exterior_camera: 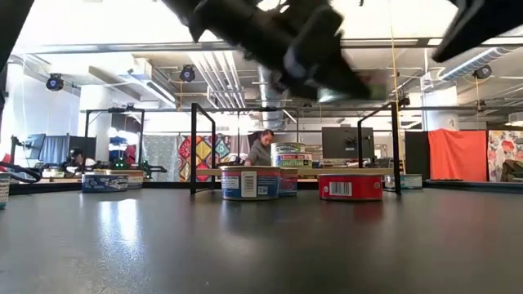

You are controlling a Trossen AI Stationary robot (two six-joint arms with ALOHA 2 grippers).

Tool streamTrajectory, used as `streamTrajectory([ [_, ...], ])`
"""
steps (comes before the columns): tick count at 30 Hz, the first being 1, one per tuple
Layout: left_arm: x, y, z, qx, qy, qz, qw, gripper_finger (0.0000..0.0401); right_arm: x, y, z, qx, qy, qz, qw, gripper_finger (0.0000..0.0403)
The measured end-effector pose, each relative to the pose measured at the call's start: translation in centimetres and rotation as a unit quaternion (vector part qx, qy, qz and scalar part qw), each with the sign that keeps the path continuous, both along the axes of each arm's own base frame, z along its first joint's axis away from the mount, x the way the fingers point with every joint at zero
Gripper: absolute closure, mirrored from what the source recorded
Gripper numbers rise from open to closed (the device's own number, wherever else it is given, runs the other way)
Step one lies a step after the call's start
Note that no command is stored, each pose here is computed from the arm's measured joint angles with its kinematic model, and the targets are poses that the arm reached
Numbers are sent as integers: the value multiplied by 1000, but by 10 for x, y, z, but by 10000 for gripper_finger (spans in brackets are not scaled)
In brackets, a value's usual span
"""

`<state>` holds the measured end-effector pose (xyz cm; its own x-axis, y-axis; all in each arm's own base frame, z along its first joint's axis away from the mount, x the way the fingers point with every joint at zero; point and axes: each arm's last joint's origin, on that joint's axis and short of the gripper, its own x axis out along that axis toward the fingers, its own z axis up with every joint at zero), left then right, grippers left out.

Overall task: Stack canned seafood by type on shelf
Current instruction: Stack the green tuna can on the shelf aligned with the other green tuna can

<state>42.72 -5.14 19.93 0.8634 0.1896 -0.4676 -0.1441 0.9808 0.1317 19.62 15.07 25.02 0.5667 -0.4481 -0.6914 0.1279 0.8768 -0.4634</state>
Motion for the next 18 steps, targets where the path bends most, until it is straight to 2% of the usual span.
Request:
streamTrajectory([
  [4,-21,20,-7,-14,26,30,999,38,17,-8,-2,2,9,65,998,385],
  [8,-31,43,3,-1,32,32,999,33,38,-24,-9,32,23,132,990,385],
  [14,-37,85,30,7,62,-13,998,34,59,-67,1,2,9,127,992,385],
  [18,-38,113,43,18,70,-55,996,34,72,-95,8,4,-25,138,990,385],
])
